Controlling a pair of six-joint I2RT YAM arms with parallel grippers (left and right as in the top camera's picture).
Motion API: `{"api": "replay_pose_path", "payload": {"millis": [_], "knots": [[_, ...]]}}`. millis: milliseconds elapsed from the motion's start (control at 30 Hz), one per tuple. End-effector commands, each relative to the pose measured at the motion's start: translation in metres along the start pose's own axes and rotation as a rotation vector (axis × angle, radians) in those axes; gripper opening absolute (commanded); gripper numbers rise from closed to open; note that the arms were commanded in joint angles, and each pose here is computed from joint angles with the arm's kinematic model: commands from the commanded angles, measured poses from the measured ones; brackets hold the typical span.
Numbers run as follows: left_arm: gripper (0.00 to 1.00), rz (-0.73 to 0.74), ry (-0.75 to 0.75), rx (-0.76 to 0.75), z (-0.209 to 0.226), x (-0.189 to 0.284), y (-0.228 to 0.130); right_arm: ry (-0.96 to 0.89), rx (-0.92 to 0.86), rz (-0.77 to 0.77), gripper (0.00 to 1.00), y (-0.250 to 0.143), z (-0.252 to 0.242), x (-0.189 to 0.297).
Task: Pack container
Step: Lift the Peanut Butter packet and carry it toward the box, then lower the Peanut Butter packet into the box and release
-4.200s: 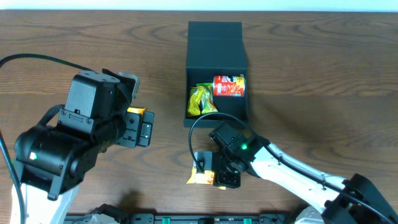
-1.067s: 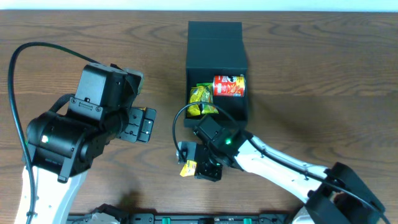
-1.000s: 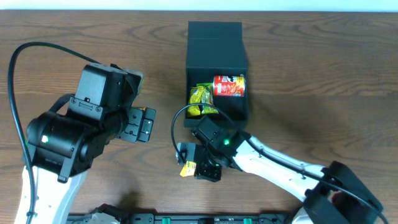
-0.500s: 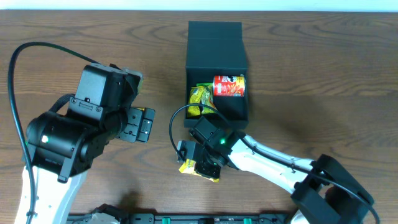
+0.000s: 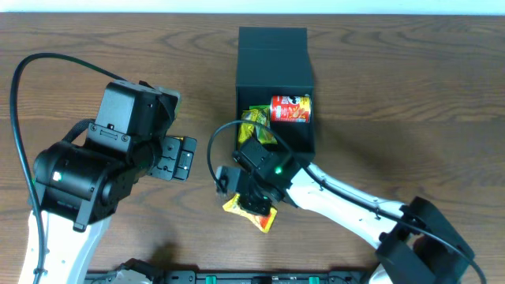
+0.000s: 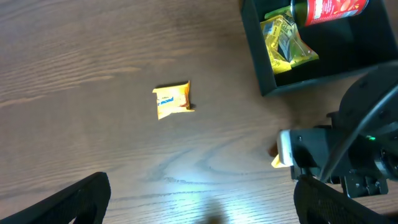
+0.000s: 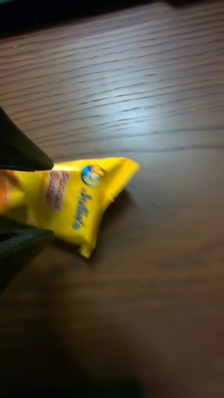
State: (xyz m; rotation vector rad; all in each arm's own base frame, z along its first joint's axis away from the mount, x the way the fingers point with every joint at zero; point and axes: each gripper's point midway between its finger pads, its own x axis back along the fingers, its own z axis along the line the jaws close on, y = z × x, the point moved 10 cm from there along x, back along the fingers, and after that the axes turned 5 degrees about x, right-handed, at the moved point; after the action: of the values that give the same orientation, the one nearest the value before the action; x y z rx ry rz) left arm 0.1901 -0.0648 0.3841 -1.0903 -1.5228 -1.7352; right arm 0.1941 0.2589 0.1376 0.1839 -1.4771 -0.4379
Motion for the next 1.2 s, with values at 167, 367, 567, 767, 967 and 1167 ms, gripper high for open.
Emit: {"api": "replay_pose_path", "payload": {"millis": [167, 367, 567, 767, 967, 1167], "knots": [[0.95, -0.005, 0.027, -0.004, 0.003, 0.000, 0.001, -0.003, -0.014, -0.009, 0.34, 0.011, -0.001, 0.010], [0.95, -0.005, 0.027, -0.004, 0.003, 0.000, 0.001, 0.014, -0.043, 0.098, 0.37, -0.004, 0.004, 0.010], [0.95, -0.005, 0.027, -0.004, 0.003, 0.000, 0.001, 0.035, -0.093, 0.136, 0.34, -0.010, 0.008, 0.010], [0.95, -0.005, 0.027, -0.004, 0.003, 0.000, 0.001, 0.066, -0.093, 0.112, 0.35, -0.011, 0.010, 0.006], [0.95, -0.005, 0.027, -0.004, 0.003, 0.000, 0.001, 0.068, -0.092, 0.107, 0.32, -0.016, 0.011, -0.001], [0.95, -0.005, 0.027, -0.004, 0.003, 0.000, 0.001, 0.069, -0.109, 0.108, 0.31, -0.019, 0.012, -0.004]]}}
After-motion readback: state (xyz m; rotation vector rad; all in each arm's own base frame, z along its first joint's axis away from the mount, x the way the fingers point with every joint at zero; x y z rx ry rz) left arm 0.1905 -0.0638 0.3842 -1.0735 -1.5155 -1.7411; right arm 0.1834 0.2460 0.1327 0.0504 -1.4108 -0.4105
